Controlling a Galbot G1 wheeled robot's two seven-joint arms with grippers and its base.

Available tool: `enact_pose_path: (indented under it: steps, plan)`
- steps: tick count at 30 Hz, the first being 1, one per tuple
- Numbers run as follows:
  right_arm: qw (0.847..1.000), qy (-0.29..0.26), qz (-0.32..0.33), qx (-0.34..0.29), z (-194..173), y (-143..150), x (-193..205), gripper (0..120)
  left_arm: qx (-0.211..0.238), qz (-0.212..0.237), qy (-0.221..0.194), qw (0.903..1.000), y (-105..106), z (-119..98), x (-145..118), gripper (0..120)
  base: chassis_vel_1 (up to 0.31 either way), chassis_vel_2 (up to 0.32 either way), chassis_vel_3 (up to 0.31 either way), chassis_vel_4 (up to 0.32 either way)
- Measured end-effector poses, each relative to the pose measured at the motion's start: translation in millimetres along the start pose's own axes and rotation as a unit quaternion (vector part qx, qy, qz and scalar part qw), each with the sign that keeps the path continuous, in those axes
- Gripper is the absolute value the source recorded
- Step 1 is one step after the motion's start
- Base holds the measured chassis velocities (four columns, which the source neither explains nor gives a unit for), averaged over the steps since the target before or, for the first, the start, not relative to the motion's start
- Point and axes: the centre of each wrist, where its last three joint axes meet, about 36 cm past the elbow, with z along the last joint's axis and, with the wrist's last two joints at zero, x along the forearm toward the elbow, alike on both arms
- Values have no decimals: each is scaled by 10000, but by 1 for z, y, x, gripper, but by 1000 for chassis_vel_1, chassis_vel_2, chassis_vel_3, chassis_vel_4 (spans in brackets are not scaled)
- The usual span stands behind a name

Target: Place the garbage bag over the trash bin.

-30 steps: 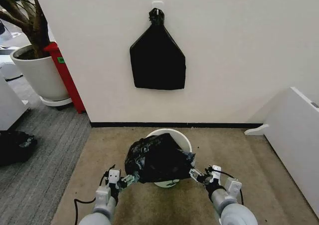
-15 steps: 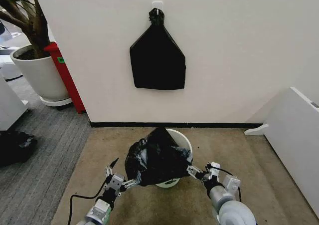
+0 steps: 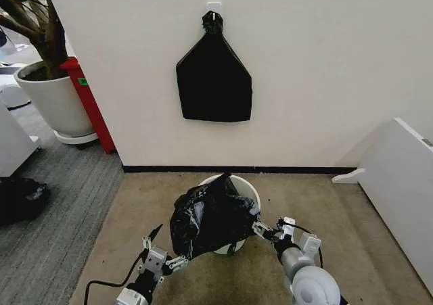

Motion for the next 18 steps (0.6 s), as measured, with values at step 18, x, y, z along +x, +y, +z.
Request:
enact_pose_path:
  steps: [18]
  plan:
    - [9999,13,-108,2,2,8,16,100,417,-392,558,9968,21,13,-51,67,0,0,0,0]
